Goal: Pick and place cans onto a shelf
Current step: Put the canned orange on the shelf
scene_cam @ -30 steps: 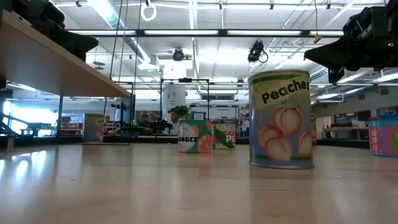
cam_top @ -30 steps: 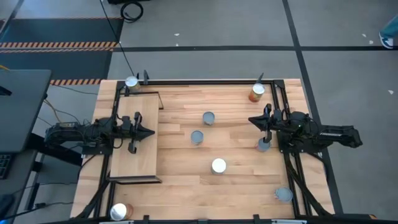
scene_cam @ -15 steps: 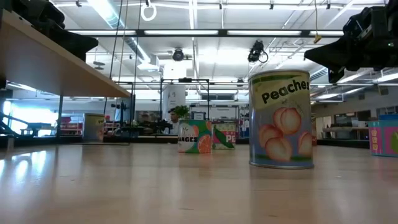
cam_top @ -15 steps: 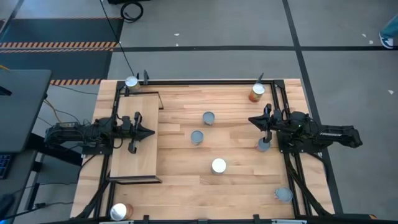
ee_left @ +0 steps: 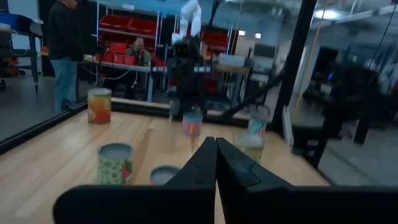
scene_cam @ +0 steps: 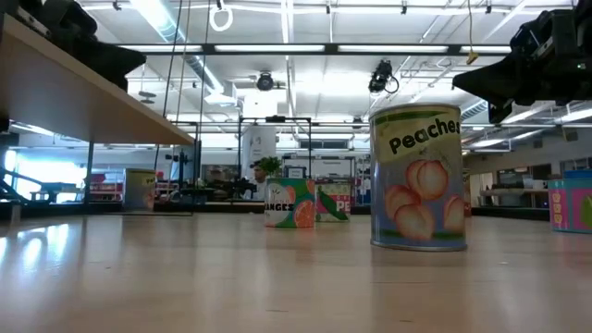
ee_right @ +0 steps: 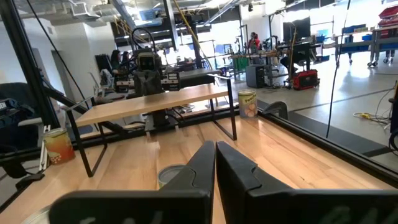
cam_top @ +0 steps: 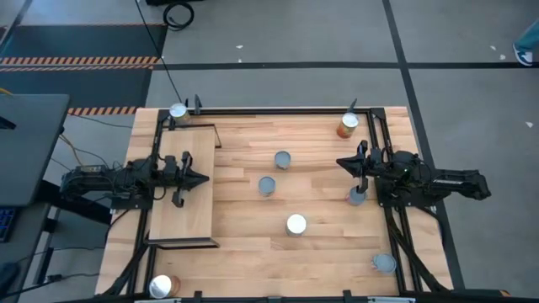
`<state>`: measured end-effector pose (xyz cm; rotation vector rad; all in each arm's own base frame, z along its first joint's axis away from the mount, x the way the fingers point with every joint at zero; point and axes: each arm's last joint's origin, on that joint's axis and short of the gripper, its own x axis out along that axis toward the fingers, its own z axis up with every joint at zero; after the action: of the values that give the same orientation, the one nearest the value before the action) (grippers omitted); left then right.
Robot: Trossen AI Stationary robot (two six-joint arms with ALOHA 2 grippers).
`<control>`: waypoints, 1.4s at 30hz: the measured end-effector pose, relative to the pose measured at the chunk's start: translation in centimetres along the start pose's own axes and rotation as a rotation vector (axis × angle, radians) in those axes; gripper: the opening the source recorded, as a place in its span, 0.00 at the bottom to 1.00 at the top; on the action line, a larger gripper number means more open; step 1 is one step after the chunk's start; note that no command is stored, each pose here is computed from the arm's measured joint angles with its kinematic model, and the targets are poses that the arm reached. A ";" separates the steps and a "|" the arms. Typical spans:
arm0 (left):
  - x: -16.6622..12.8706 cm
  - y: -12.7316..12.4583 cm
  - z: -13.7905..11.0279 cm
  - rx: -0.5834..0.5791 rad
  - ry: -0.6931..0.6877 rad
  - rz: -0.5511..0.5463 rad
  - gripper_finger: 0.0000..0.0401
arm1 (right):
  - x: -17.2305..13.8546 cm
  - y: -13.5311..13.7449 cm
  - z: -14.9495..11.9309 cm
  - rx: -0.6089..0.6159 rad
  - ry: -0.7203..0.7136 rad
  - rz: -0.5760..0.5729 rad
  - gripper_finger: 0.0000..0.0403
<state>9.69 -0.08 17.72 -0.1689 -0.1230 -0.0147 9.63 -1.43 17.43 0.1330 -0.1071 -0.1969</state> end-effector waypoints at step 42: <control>25.5 1.7 12.4 -0.083 0.761 0.310 0.26 | 0.0 0.0 0.0 0.000 0.000 -0.001 0.05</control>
<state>33.53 3.53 32.72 -0.2533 0.6641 0.2239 9.63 -1.44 17.43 0.1331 -0.1071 -0.1984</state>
